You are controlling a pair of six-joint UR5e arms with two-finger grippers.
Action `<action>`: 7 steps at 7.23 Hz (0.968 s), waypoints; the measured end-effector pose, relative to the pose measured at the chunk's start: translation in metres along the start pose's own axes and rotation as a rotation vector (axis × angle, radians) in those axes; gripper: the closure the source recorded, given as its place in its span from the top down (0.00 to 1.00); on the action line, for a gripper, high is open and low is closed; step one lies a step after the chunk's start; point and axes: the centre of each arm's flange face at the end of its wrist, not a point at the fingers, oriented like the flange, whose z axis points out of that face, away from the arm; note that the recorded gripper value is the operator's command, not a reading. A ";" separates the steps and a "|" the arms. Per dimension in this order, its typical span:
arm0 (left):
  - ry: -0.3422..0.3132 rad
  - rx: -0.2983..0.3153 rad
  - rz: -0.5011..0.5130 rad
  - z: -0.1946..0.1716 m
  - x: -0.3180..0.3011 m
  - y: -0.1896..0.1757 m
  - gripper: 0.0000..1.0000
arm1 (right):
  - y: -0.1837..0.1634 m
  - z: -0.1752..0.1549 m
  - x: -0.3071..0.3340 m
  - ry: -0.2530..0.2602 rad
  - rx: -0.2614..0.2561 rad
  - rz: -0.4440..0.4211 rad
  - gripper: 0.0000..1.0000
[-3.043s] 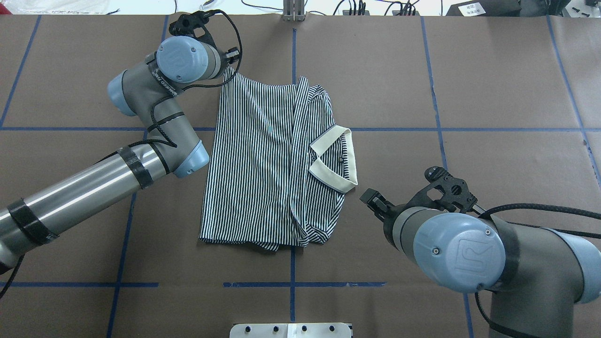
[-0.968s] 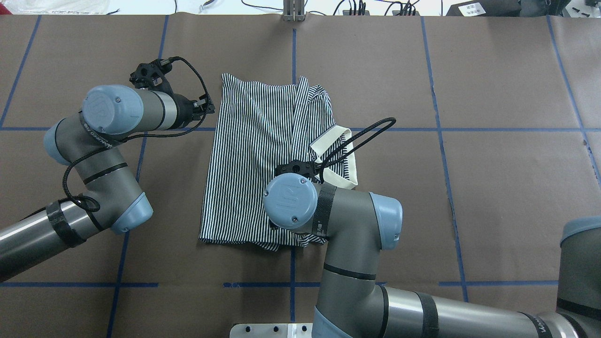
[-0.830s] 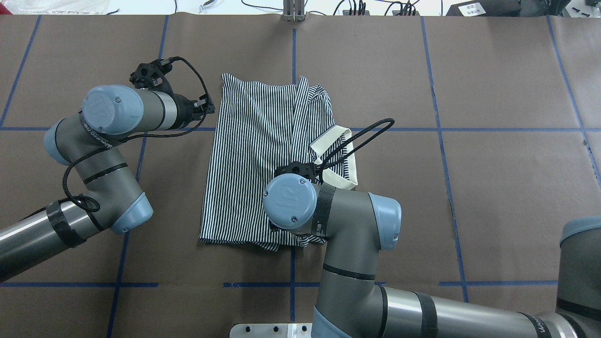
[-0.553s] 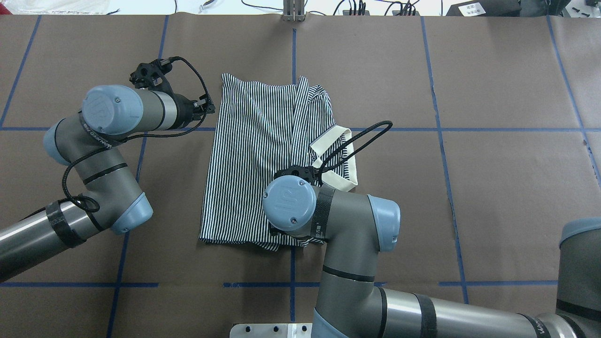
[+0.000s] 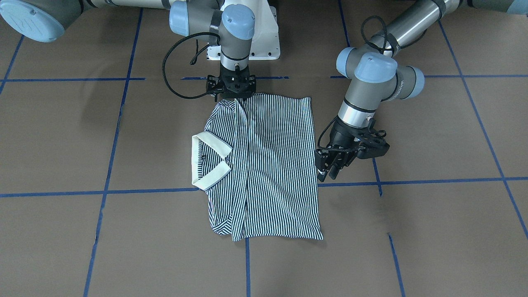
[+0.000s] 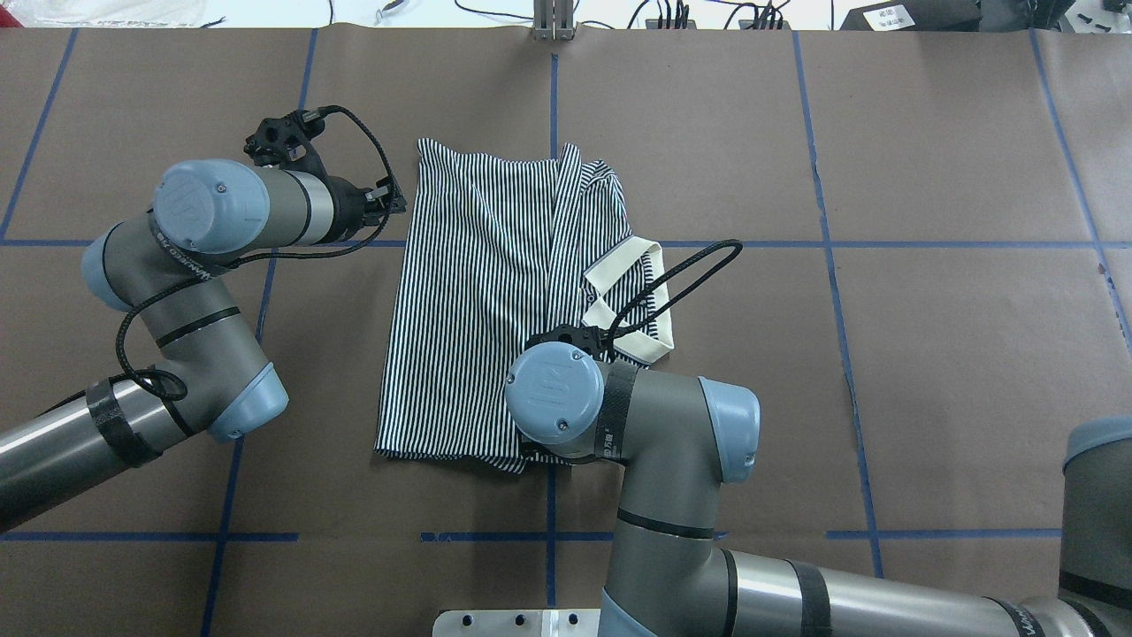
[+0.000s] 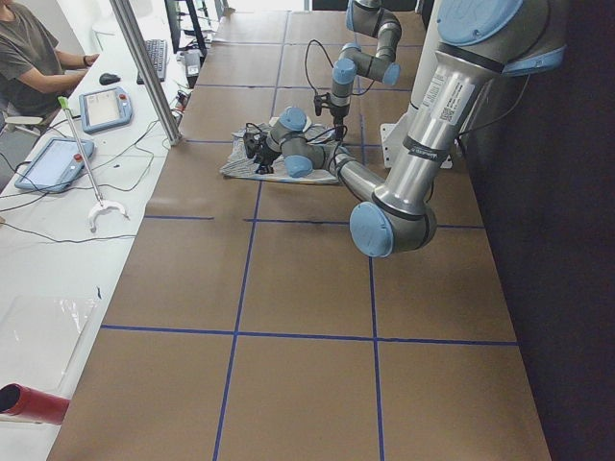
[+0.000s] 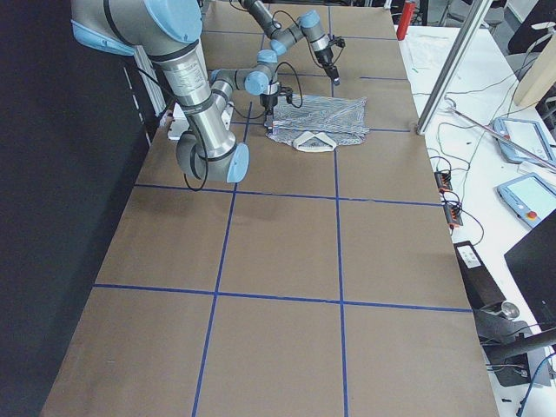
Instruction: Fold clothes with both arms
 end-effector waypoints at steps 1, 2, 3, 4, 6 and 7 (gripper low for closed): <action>0.002 0.000 0.000 -0.001 0.001 0.000 0.47 | 0.003 0.005 0.007 0.003 -0.018 -0.010 1.00; 0.002 0.000 0.000 -0.001 0.001 0.000 0.47 | 0.006 0.008 0.020 0.005 -0.031 -0.028 1.00; 0.003 0.000 0.000 -0.001 0.001 0.000 0.47 | 0.010 0.009 0.044 0.004 -0.035 -0.050 1.00; 0.004 0.000 0.000 -0.002 0.001 0.000 0.47 | 0.016 0.009 0.076 0.008 -0.034 -0.079 1.00; 0.010 0.000 0.000 -0.005 0.004 0.000 0.47 | 0.021 0.002 0.105 0.006 -0.021 -0.103 1.00; 0.014 -0.001 0.000 -0.006 0.005 0.001 0.47 | 0.014 -0.008 0.098 -0.011 -0.005 -0.096 1.00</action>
